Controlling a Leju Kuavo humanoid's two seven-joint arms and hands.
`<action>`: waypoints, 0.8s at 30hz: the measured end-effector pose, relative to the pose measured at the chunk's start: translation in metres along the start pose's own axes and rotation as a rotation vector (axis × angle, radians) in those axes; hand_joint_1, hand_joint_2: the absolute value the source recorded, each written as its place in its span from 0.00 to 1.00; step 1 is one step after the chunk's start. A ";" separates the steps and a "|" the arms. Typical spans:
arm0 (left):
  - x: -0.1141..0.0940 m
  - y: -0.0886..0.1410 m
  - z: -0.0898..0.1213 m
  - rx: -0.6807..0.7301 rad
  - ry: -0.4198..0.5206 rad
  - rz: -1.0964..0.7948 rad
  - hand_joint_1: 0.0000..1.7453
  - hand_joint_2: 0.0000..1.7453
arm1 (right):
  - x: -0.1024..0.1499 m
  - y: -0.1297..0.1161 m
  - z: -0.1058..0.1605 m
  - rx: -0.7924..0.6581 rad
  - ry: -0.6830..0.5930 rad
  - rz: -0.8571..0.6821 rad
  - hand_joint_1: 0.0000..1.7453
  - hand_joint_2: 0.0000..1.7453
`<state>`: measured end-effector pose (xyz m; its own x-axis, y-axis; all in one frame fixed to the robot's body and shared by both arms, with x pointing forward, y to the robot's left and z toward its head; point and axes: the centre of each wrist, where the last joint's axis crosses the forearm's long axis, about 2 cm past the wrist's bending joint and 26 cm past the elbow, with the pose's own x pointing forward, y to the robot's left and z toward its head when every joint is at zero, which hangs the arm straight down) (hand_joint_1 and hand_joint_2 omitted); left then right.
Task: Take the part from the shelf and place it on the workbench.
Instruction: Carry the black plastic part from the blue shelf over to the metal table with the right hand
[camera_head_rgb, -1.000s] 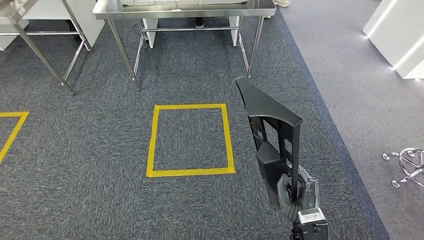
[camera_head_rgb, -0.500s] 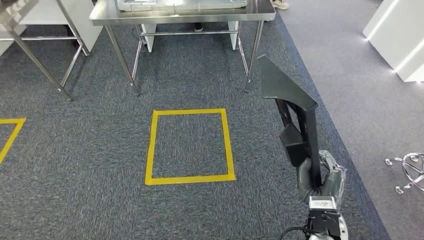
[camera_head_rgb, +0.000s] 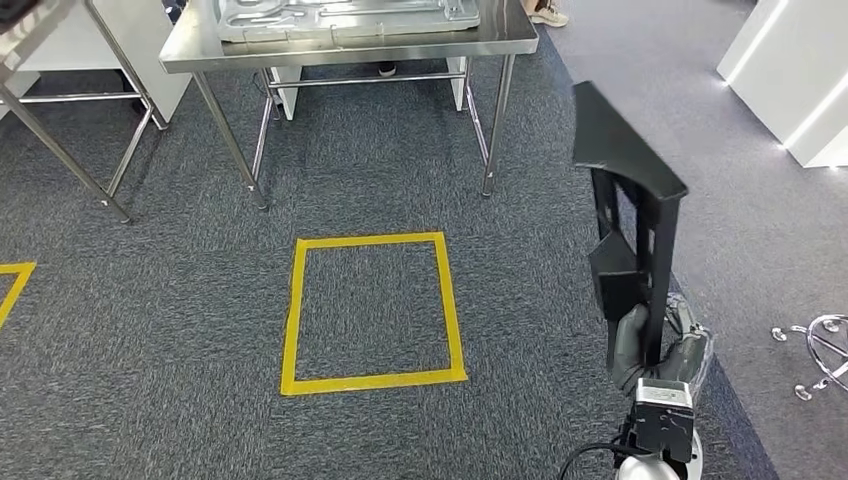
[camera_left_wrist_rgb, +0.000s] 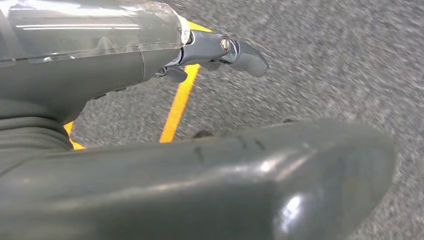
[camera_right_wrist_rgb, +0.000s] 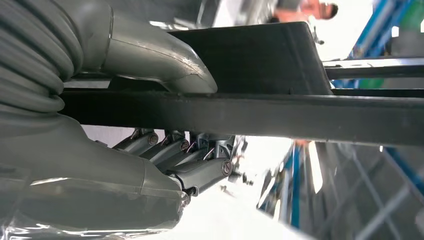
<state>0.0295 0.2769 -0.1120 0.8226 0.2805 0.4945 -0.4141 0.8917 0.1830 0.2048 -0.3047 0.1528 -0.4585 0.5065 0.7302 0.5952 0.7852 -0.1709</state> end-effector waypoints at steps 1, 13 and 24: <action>0.000 0.000 0.000 0.001 0.000 0.000 0.00 0.00 | 0.000 0.001 -0.003 -0.007 0.000 -0.010 1.00 1.00; 0.005 -0.005 -0.001 -0.015 0.006 -0.002 0.00 0.00 | -0.008 0.026 -0.100 0.138 -0.059 -0.181 1.00 1.00; 0.008 -0.006 -0.002 0.002 0.020 0.030 0.00 0.00 | -0.018 0.060 -0.163 0.274 -0.044 -0.230 1.00 1.00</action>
<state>0.0397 0.2741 -0.1109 0.8175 0.3136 0.4831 -0.4390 0.8822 0.1702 0.3561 -0.3250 0.2376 -0.5915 0.3162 0.7418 0.2774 0.9436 -0.1810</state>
